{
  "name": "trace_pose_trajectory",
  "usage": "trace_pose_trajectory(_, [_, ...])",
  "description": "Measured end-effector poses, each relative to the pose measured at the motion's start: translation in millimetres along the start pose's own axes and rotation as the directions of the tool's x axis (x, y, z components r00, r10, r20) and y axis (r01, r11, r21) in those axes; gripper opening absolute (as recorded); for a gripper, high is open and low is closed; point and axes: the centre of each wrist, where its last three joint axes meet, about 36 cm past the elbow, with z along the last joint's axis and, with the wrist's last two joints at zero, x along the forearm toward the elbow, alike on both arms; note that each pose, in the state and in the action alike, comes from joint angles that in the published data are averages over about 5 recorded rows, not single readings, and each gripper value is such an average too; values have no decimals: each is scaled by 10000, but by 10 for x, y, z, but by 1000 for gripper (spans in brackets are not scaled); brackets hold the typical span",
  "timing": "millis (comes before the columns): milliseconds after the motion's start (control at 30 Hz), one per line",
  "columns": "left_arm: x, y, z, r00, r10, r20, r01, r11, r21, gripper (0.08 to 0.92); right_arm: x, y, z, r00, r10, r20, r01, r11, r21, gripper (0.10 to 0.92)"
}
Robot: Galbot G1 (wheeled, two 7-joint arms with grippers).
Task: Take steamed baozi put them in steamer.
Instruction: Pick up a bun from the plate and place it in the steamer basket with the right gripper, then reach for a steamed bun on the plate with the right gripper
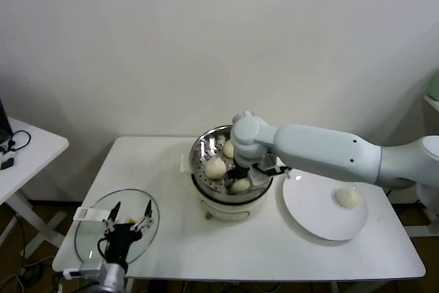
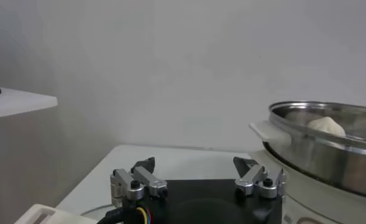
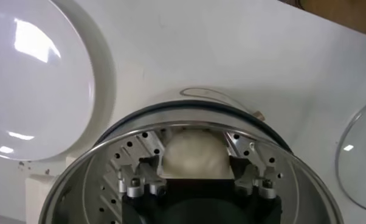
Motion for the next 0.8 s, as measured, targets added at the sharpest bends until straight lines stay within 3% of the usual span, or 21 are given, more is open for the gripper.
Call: trace_pose_trajectory(800, [-20, -64, -45, 10000, 77, 61, -78, 9999, 80, 823, 391, 163, 93, 9997, 230, -13, -230, 9997, -32, 823])
